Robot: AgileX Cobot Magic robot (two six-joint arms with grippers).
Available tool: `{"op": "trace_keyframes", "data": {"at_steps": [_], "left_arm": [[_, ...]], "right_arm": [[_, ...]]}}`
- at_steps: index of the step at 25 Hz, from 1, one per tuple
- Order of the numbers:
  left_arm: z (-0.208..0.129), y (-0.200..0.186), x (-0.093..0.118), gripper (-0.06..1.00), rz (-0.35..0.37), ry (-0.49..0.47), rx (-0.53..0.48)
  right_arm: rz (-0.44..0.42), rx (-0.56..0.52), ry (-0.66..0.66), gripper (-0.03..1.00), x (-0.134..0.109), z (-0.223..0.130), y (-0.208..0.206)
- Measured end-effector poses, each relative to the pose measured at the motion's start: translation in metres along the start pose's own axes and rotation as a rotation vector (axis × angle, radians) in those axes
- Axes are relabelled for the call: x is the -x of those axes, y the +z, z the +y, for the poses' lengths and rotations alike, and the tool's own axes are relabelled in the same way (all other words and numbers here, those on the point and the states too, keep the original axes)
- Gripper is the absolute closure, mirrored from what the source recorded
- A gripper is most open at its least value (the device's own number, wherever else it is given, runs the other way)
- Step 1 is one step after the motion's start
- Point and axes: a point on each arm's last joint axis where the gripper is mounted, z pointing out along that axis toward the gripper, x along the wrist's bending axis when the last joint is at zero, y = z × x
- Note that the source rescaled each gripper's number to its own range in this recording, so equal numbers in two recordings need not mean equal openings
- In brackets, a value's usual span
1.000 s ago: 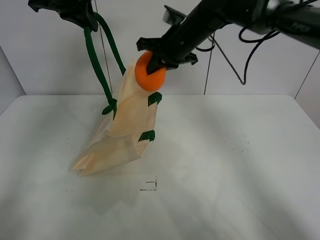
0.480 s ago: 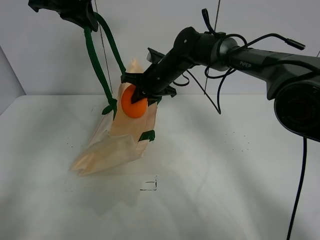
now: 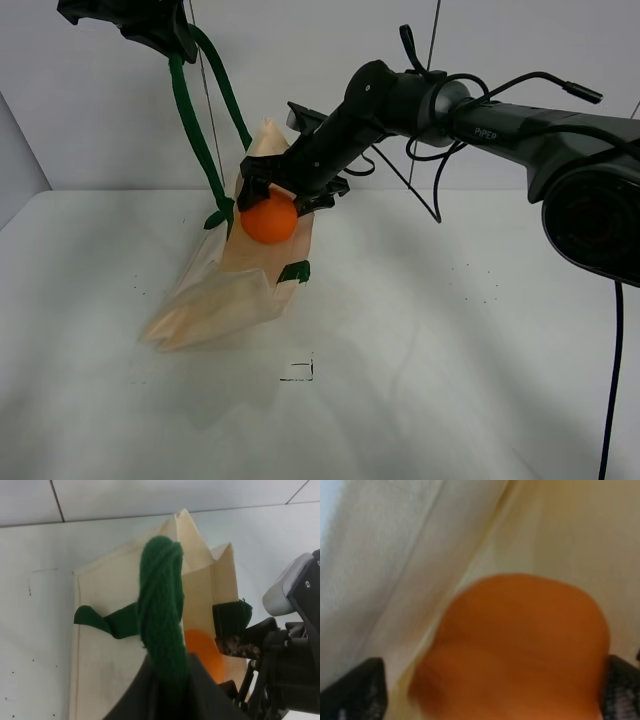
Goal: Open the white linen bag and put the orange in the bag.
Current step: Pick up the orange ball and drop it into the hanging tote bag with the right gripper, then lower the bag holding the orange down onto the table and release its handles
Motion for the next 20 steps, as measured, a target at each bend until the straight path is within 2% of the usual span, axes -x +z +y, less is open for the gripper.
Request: {"op": "trace_keyframes", "data": {"at_steps": [2, 7, 10, 15, 20], "left_arm": [[0.0, 0.0, 0.0, 0.94, -0.001, 0.0, 0.0], [0.0, 0.0, 0.001, 0.94, -0.008, -0.002, -0.002], [0.0, 0.0, 0.001, 0.94, -0.015, -0.003, -0.003], [0.0, 0.0, 0.001, 0.94, -0.015, -0.002, -0.004], [0.0, 0.0, 0.001, 0.94, -0.015, -0.002, -0.004]], "right_arm": [[-0.043, -0.019, -0.028, -0.02, 0.001, 0.0, -0.006], [-0.269, -0.085, -0.108, -0.03, 0.008, -0.001, -0.035], [-0.39, -0.131, -0.109, -0.03, 0.019, -0.003, -0.044], [-0.483, -0.149, -0.058, -0.03, 0.052, 0.0, -0.058], [-0.544, -0.152, 0.05, -0.03, 0.108, 0.003, -0.089]]}}
